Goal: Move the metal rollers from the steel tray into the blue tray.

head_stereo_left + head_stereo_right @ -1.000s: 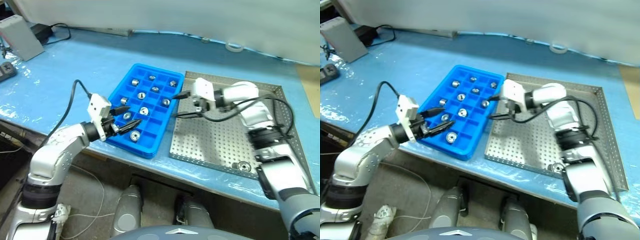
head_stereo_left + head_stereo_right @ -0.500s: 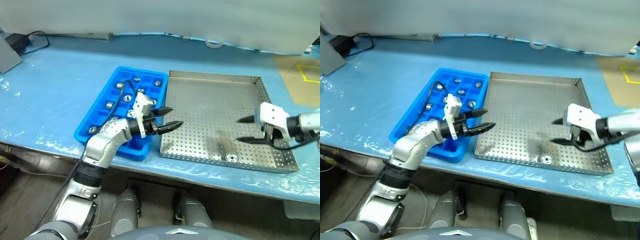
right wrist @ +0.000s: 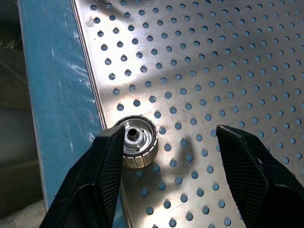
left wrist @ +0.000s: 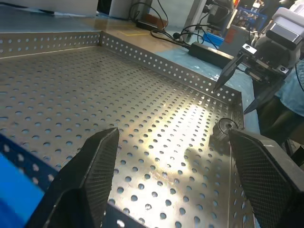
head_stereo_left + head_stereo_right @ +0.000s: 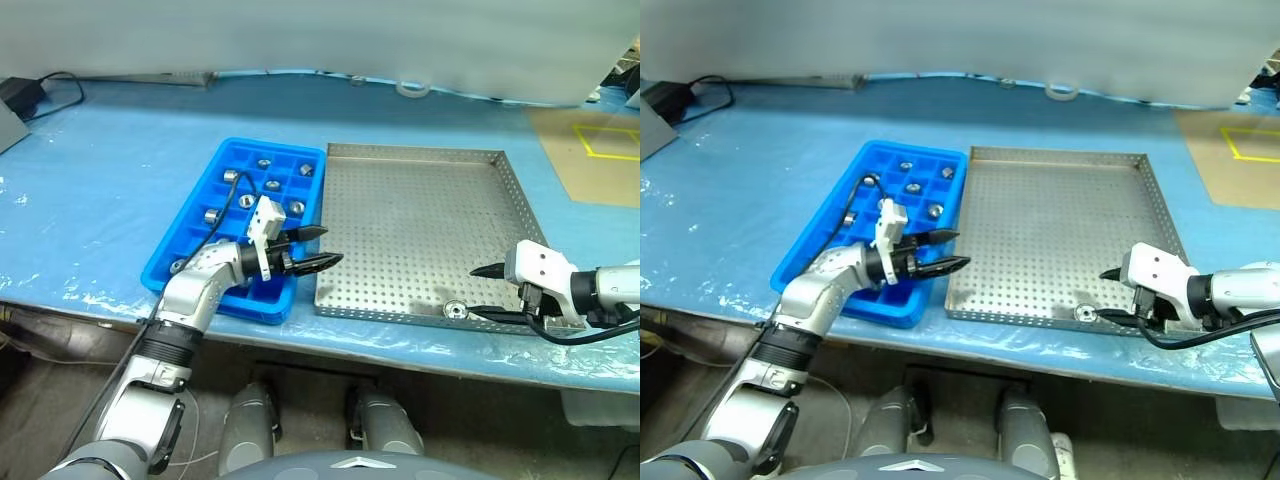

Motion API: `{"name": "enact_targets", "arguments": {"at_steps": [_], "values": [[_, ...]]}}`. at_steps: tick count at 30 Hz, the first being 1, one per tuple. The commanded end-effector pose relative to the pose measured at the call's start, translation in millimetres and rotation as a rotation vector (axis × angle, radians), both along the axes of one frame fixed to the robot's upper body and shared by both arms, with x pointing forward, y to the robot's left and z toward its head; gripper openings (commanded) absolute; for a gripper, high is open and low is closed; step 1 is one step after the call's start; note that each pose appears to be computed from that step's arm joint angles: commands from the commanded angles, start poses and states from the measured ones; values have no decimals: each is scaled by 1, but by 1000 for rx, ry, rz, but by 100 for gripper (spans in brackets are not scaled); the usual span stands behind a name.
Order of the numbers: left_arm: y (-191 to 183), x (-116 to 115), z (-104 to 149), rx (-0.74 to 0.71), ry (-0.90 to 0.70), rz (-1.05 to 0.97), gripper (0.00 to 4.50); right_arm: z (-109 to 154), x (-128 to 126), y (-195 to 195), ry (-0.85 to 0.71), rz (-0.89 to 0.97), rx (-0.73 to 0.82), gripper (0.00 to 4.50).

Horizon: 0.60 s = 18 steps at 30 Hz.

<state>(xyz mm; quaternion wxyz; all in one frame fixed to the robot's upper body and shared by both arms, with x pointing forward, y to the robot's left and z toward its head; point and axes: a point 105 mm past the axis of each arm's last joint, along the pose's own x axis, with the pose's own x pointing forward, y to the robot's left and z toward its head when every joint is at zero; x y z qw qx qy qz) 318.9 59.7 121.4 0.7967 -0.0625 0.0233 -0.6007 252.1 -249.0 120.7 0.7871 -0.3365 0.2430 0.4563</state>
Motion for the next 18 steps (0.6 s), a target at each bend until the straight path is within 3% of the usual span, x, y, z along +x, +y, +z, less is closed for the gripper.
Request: {"name": "enact_targets", "arguments": {"at_steps": [1,8,18], "values": [[1,-4,4,-18,-33,-9,388,-3,2,3,-14,2,6,317],[-12,-4,2,-12,-35,-5,388,-17,-1,8,16,12,14,317],[-19,-9,29,-8,-49,11,388,-30,0,2,44,31,-2,317]]}}
